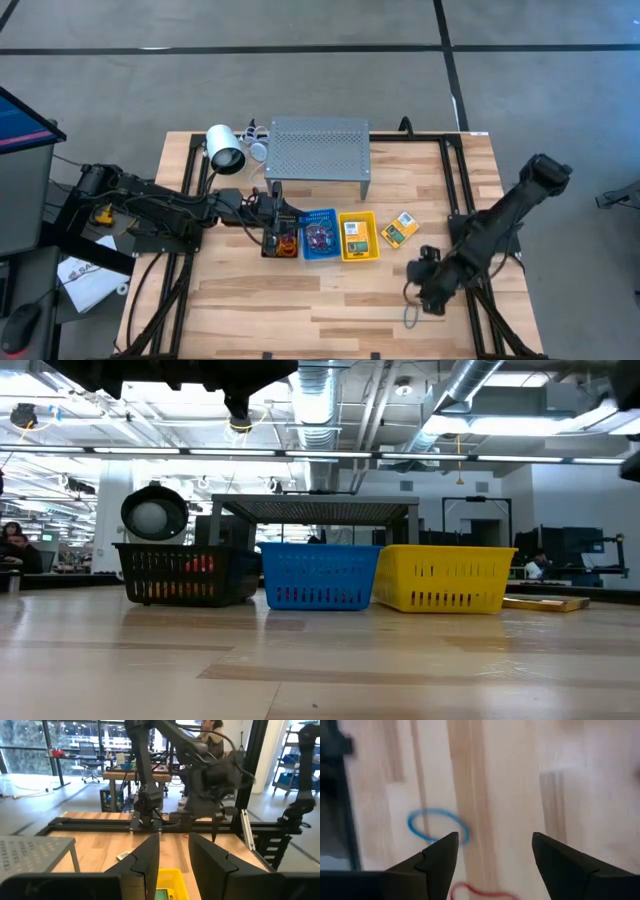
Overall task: Pick & Place Office Desk Supplies
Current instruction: Put the blue rubber band into the blue basket
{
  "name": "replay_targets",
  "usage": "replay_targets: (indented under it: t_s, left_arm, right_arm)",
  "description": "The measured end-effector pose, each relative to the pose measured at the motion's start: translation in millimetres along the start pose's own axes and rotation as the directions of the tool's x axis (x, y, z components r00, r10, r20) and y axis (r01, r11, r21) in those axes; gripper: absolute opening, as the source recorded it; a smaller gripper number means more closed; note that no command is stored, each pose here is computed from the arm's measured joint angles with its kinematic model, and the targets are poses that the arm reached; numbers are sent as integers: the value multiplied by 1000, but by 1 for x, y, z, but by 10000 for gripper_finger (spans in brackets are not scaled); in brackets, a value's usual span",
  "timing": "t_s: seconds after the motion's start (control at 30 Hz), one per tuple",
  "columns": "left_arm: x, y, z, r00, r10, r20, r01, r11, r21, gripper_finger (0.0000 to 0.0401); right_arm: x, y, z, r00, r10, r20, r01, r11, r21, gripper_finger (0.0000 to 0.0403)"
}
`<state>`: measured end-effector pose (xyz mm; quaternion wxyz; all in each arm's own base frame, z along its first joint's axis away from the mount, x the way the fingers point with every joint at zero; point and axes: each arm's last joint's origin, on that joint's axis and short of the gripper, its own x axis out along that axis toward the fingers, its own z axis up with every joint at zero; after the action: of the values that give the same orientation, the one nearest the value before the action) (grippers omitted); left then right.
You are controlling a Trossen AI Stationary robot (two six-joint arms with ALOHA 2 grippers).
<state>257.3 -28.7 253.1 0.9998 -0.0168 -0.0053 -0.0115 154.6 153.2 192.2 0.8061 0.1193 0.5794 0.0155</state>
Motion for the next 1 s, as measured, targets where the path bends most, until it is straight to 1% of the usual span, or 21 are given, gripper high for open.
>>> replay_targets:
  t_s: [0.07,0.27,0.37,0.47,0.63,0.7,0.77,0.87,0.97,1.0]
  left_arm:
    - [0,0,0,1000,-1,0,1,1000,-25,102]
    - [0,-1,-1,1000,-5,-9,5,999,-38,102]
    - [0,-2,-1,1000,-7,-9,6,999,-44,102]
    - [0,-2,-2,1000,-8,-10,8,998,-55,102]
    - [-1,-4,-2,1000,-16,-12,15,998,-61,102]
    - [-1,-5,-2,1000,-18,-13,17,998,-64,102]
    - [-1,-6,-2,1000,-21,-15,20,997,-80,102]
    - [-1,-6,-2,1000,-22,-17,20,997,-80,102]
    - [-1,-6,-2,1000,-22,-18,21,997,-80,102]
    - [-1,-6,-2,1000,-22,-18,21,997,-80,102]
  right_arm:
    - [3,10,0,999,-27,-31,27,1000,-14,249]
    - [10,44,5,999,-21,-35,19,999,-46,249]
    - [18,55,9,999,-28,-39,26,998,-51,249]
    - [32,61,10,997,-57,-57,54,997,-53,249]
    - [53,57,6,980,-158,-119,150,986,-67,249]
    - [58,51,4,962,-209,-174,203,978,-51,249]
    - [60,45,4,940,-236,-245,238,971,-24,249]
    - [60,38,7,916,-230,-328,247,969,12,249]
    - [61,37,11,921,-201,-333,223,974,28,249]
    - [61,38,12,923,-196,-330,214,977,18,249]
